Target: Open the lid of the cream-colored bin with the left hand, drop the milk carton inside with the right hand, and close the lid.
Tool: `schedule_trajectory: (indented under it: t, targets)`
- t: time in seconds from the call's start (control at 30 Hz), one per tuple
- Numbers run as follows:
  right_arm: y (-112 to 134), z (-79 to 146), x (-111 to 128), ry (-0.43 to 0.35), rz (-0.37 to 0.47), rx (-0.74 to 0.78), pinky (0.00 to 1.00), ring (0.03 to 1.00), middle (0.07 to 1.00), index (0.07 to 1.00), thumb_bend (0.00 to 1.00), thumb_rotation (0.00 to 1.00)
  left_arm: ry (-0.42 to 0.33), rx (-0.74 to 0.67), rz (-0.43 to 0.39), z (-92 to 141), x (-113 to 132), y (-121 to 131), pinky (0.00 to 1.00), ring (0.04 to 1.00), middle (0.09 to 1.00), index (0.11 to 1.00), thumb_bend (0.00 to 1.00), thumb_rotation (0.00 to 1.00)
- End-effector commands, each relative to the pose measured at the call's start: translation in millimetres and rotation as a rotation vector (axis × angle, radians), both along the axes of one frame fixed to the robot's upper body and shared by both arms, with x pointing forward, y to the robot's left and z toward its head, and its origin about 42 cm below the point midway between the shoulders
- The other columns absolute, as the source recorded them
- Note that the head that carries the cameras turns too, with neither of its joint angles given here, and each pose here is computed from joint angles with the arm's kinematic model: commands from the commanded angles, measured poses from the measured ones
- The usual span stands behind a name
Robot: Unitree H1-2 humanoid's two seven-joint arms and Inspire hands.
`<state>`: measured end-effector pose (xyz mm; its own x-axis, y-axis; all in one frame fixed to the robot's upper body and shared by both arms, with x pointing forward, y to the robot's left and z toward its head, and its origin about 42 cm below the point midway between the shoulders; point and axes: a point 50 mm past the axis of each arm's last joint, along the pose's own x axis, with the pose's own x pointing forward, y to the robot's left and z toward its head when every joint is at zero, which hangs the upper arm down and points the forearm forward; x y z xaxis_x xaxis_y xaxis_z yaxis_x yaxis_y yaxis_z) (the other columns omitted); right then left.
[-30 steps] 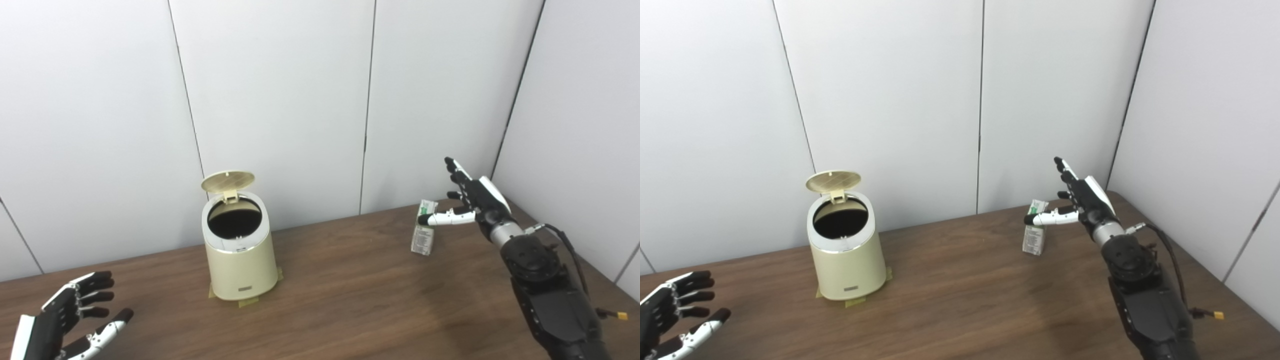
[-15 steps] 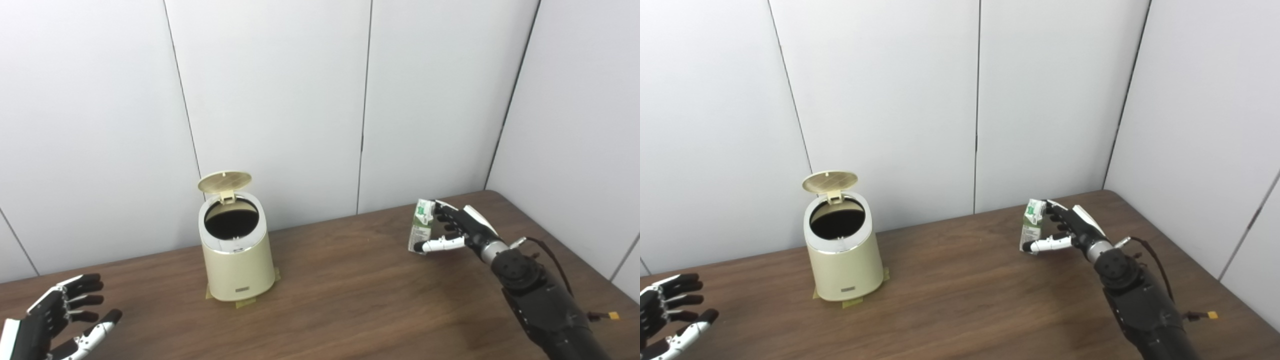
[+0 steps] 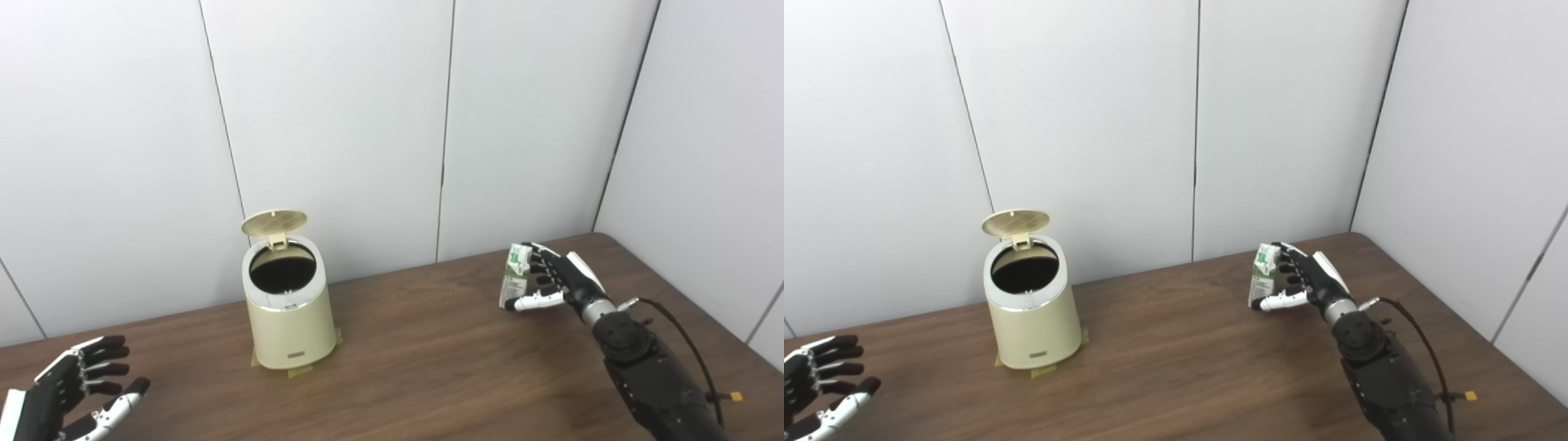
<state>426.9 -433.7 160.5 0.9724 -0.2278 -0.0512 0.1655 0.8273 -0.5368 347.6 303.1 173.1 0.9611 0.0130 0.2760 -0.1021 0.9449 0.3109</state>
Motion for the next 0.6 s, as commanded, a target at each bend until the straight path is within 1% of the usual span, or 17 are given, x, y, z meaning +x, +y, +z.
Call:
schedule_trajectory:
  t: [0.0, 0.07, 0.1, 0.17, 0.3, 0.33, 0.37, 0.4, 0.43, 0.47, 0.5, 0.57]
  targets:
    - [-5, 36, 16, -0.121, 0.014, -0.012, 0.80, 0.841, 0.874, 0.896, 0.77, 0.06, -0.077, 0.022, -0.020, 23, 4, -2, 0.55, 0.641, 0.698, 0.698, 0.55, 0.00]
    - [-3, 36, 15, -0.128, 0.022, -0.014, 0.80, 0.845, 0.877, 0.896, 0.76, 0.06, -0.083, 0.056, -0.014, 22, 5, -2, 0.55, 0.640, 0.697, 0.697, 0.55, 0.00]
    - [-3, 36, 16, -0.133, 0.023, -0.014, 0.80, 0.846, 0.877, 0.893, 0.77, 0.07, -0.085, 0.071, -0.012, 21, 6, -2, 0.55, 0.637, 0.692, 0.694, 0.56, 0.00]
    - [-1, 34, 17, -0.141, 0.024, -0.009, 0.78, 0.829, 0.871, 0.885, 0.78, 0.08, -0.087, 0.086, -0.009, 20, 7, -2, 0.55, 0.634, 0.692, 0.689, 0.58, 0.00]
    - [1, 32, 19, -0.147, 0.024, 0.025, 0.78, 0.827, 0.866, 0.880, 0.79, 0.07, -0.075, 0.072, -0.011, 20, 7, -5, 0.53, 0.622, 0.679, 0.686, 0.56, 0.00]
    - [1, 31, 19, -0.154, 0.020, 0.024, 0.75, 0.807, 0.855, 0.869, 0.80, 0.08, -0.071, 0.064, -0.012, 21, 7, -5, 0.53, 0.620, 0.680, 0.690, 0.56, 0.00]
    - [2, 31, 19, -0.164, -0.006, 0.021, 0.73, 0.796, 0.848, 0.862, 0.81, 0.08, -0.069, 0.069, -0.009, 21, 6, -5, 0.53, 0.620, 0.681, 0.692, 0.55, 0.00]
    - [2, 29, 19, -0.180, -0.042, 0.019, 0.67, 0.747, 0.806, 0.836, 0.79, 0.06, -0.070, 0.077, -0.004, 22, 6, -5, 0.53, 0.617, 0.682, 0.691, 0.55, 0.00]
    - [2, 26, 20, -0.201, -0.081, 0.003, 0.54, 0.629, 0.706, 0.772, 0.78, 0.06, -0.071, 0.084, 0.001, 22, 6, -6, 0.52, 0.615, 0.682, 0.690, 0.55, 0.00]
    - [2, 25, 20, -0.222, -0.115, -0.017, 0.46, 0.533, 0.610, 0.635, 0.65, 0.09, -0.071, 0.084, 0.004, 22, 6, -6, 0.53, 0.614, 0.681, 0.688, 0.55, 0.00]
    - [2, 23, 20, -0.237, -0.139, -0.050, 0.40, 0.464, 0.531, 0.585, 0.59, 0.05, -0.070, 0.084, 0.006, 22, 5, -6, 0.53, 0.616, 0.679, 0.688, 0.54, 0.00]
    - [5, 22, 22, -0.241, -0.176, -0.109, 0.34, 0.380, 0.456, 0.541, 0.54, 0.01, -0.066, 0.081, 0.008, 23, 5, -7, 0.54, 0.617, 0.679, 0.690, 0.53, 0.00]
